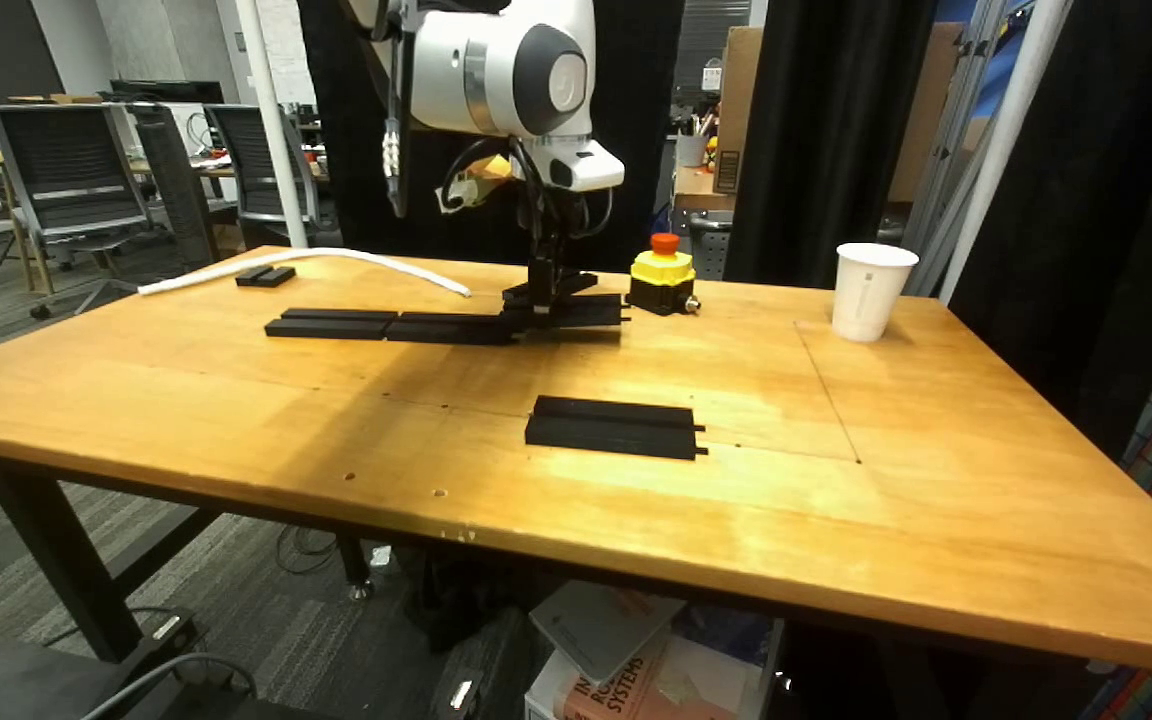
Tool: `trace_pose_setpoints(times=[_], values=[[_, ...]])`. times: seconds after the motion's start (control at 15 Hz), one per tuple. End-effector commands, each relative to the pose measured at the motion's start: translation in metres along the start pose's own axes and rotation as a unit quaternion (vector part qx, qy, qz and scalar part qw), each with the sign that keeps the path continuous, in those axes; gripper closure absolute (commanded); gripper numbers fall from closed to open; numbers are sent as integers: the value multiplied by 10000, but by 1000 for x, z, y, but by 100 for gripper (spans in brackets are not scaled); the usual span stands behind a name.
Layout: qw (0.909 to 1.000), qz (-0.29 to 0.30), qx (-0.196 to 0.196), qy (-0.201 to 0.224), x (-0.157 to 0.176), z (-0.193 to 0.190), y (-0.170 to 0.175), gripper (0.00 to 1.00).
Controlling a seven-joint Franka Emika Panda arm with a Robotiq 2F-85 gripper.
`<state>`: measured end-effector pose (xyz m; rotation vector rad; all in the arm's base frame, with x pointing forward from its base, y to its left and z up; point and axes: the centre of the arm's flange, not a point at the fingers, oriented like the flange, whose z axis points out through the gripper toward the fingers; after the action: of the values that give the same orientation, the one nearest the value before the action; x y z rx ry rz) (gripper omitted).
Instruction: Connect four black pieces together
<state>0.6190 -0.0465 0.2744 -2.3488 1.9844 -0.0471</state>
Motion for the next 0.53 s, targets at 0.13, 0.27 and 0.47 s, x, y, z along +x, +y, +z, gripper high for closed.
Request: trace_pose_setpoints(times=[0.13,0.27,0.47], values=[[9999,-134,-43,101,-9,-20,-9,55],[9998,-148,-75,117,-7,-19,-6,55],[9997,-165,-97,122,-2,-17,-2,55]])
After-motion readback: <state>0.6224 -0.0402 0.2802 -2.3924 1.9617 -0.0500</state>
